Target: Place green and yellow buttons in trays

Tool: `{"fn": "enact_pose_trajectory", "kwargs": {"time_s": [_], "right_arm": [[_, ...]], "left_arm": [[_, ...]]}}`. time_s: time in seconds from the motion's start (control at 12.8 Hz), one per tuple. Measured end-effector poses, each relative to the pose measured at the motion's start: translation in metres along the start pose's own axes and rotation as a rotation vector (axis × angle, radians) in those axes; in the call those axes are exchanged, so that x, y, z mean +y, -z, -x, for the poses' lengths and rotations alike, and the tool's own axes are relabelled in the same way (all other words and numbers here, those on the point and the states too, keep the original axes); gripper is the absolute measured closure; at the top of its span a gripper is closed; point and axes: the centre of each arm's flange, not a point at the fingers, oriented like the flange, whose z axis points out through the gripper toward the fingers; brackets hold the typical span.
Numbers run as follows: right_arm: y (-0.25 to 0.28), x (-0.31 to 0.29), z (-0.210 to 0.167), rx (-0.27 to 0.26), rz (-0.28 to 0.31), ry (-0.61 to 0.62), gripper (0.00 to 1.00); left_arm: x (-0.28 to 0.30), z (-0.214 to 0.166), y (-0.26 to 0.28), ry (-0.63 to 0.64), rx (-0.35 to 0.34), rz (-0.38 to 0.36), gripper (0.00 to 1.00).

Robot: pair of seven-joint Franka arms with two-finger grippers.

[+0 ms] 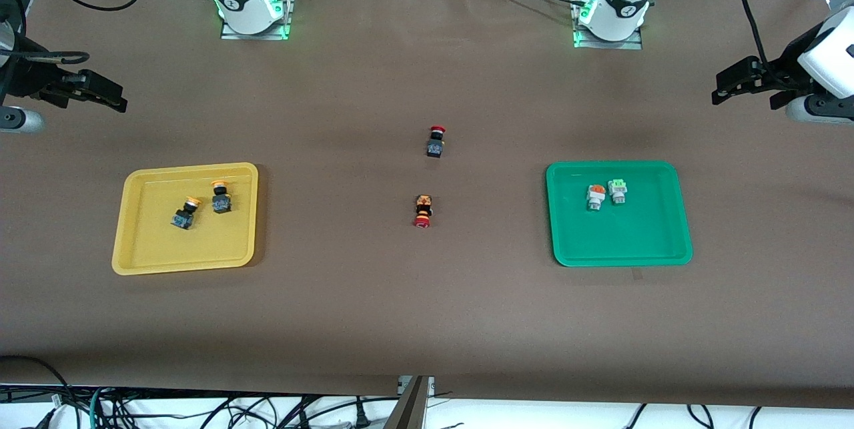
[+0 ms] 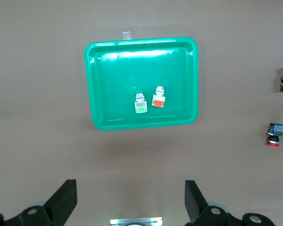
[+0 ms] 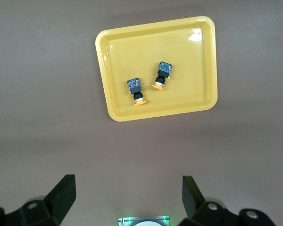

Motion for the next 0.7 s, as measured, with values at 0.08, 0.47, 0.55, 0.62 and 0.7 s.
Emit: {"fn": "enact_pose_trajectory", "kwargs": {"time_s": [0.08,0.47,0.55,0.62,0.7], "right_arm": [[0.0,0.0,0.0,0.0,0.0,0.0,0.0],[0.0,-0.0001,0.0,0.0,0.0,0.0,0.0],[0.0,-0.0001,0.0,0.0,0.0,0.0,0.0],[0.0,-0.0001,0.0,0.0,0.0,0.0,0.0],[0.0,-0.0001,0.0,0.0,0.0,0.0,0.0]], "left_arm": [[-0.0017,-0.001,0.0002,0.003,0.001,0.0,0.0],[-0.0032,-0.0042,-0.0028,0.006,-0.005,0.001,0.0],[-0.0033,-0.0055,-0.0045,0.006,-0.008,0.001,0.0],[-0.0034,-0.0065,-0.006,0.006,-0.011,0.001,0.0],[-0.0031,-0.0074,-0.0075,0.006,-0.014,0.001,0.0]]}}
